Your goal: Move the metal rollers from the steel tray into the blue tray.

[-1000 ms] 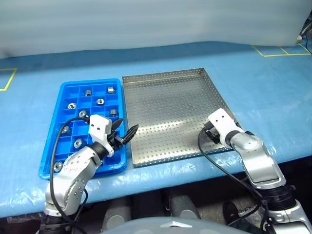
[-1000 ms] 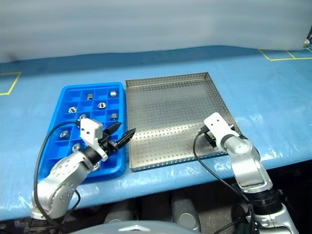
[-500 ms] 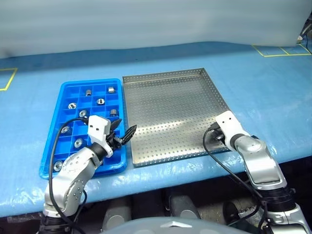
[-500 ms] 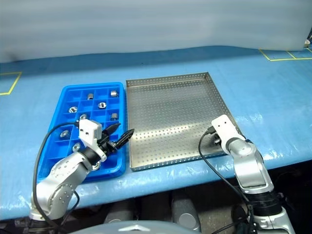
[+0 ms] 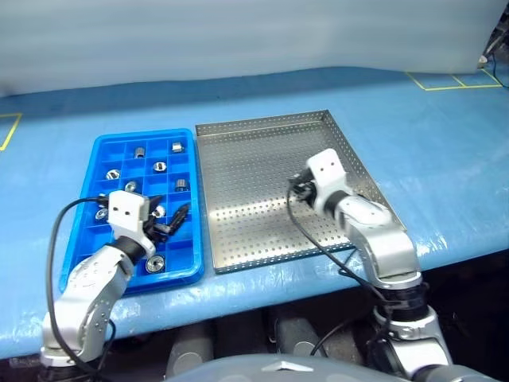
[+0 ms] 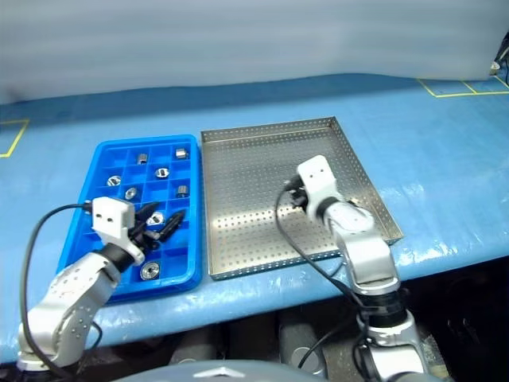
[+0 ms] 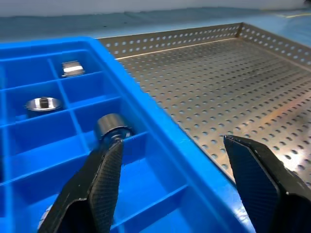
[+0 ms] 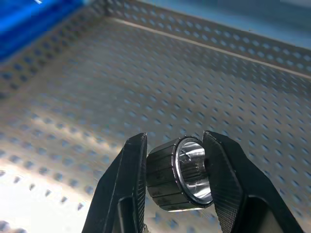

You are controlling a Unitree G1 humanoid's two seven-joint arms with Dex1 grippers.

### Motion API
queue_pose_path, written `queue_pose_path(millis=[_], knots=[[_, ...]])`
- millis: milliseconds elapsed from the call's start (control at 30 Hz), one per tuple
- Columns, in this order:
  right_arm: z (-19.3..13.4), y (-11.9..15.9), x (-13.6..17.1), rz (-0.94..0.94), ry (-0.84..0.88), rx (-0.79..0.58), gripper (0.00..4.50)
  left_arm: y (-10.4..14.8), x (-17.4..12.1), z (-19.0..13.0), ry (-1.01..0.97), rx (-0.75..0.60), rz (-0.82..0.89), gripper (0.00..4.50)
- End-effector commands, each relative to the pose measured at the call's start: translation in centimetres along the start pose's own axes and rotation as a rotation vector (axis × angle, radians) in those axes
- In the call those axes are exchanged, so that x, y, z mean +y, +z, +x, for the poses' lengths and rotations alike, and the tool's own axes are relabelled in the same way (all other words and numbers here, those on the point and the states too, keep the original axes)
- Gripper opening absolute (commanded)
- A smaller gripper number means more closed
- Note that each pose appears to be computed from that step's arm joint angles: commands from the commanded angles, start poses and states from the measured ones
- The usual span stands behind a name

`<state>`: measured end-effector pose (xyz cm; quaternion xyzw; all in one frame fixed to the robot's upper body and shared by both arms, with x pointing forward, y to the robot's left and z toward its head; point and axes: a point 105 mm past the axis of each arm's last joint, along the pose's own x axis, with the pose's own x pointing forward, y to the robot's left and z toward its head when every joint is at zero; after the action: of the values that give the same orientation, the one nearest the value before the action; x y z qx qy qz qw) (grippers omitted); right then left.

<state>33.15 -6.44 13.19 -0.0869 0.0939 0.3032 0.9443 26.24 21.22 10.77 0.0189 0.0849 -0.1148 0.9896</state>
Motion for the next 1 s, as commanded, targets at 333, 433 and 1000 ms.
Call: queue_pose_path(millis=[333,433,1000], knots=[[3.3,4.9,12.9,-0.004,0.507,-0.178,1.43,0.9,3.3,-3.5,0.2,0.008,0.073,3.62],[3.2,4.3,14.1,-0.008,0.552,-0.157,1.43,0.8,2.9,-3.4,0.194,0.004,0.062,3.62],[3.4,6.0,6.9,-0.035,0.238,-0.3,3.1,1.1,0.8,-1.2,0.072,-0.044,0.024,3.62]])
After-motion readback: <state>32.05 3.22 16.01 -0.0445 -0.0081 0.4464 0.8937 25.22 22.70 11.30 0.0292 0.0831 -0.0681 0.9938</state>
